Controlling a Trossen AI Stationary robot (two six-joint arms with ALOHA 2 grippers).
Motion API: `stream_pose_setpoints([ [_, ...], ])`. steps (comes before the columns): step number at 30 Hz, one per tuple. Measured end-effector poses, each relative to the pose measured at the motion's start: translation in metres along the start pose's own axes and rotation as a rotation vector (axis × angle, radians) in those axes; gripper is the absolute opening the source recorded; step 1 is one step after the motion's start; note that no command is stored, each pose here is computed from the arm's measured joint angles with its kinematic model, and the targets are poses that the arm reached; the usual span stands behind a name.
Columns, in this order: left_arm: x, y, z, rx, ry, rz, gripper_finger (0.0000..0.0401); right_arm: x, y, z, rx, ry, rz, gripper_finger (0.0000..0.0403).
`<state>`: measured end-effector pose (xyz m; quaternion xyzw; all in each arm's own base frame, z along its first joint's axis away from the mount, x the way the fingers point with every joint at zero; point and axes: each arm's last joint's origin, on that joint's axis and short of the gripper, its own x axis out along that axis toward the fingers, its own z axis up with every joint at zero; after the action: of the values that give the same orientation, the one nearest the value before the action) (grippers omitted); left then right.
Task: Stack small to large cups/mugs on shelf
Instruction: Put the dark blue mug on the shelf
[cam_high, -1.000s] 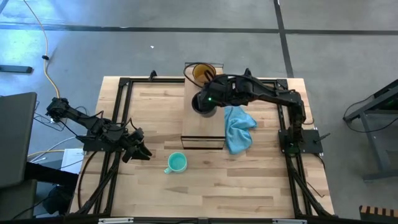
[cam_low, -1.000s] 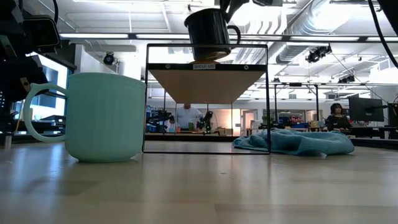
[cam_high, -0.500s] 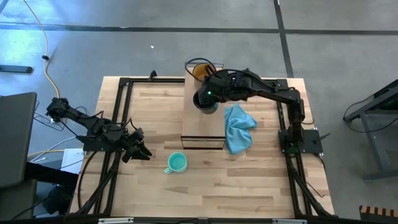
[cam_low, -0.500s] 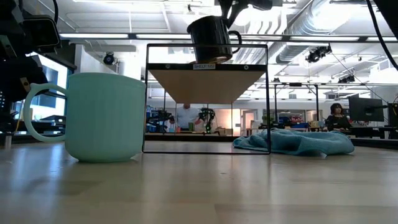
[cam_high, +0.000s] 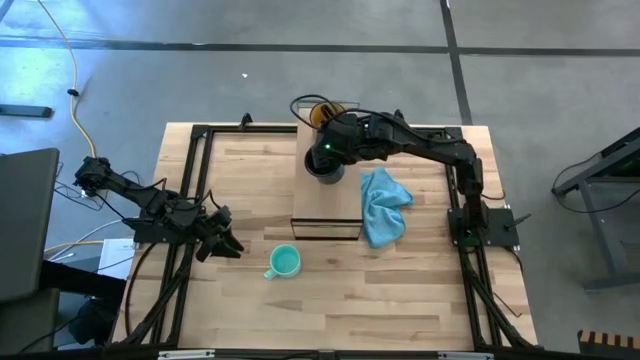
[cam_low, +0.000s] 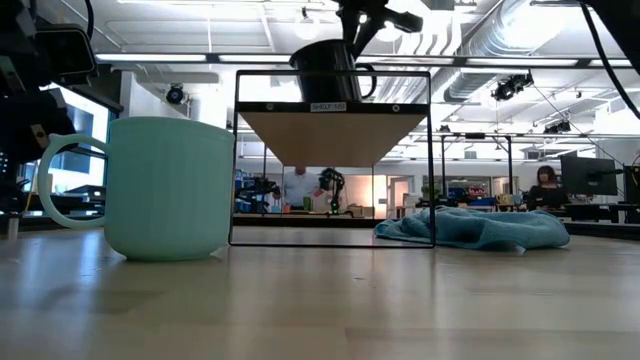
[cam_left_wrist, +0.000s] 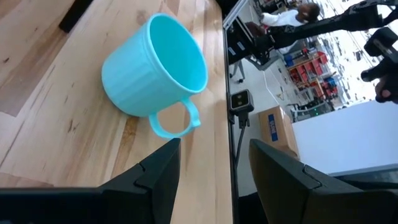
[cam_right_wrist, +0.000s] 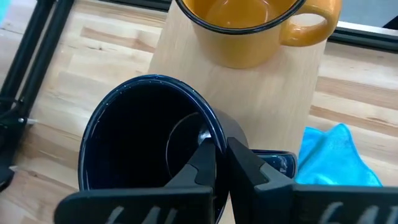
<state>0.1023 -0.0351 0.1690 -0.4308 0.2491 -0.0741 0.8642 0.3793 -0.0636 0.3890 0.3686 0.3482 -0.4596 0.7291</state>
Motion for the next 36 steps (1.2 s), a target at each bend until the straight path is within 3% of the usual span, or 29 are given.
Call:
stream_pose_setpoints([
  [16, 0.0, 0.0, 0.0, -0.002, 0.001, -0.001, 0.0179, -0.003, -0.003, 0.001, -0.037, -0.006, -0.01, 0.0],
  [23, 0.0, 0.0, 0.0, -0.002, 0.001, -0.001, 0.0179, -0.025, -0.006, 0.001, -0.01, -0.055, 0.048, 0.0],
  [36, 0.0, 0.0, 0.0, -0.01, -0.003, -0.005, 0.0179, -0.045, -0.009, -0.009, -0.003, -0.006, 0.115, 0.0],
])
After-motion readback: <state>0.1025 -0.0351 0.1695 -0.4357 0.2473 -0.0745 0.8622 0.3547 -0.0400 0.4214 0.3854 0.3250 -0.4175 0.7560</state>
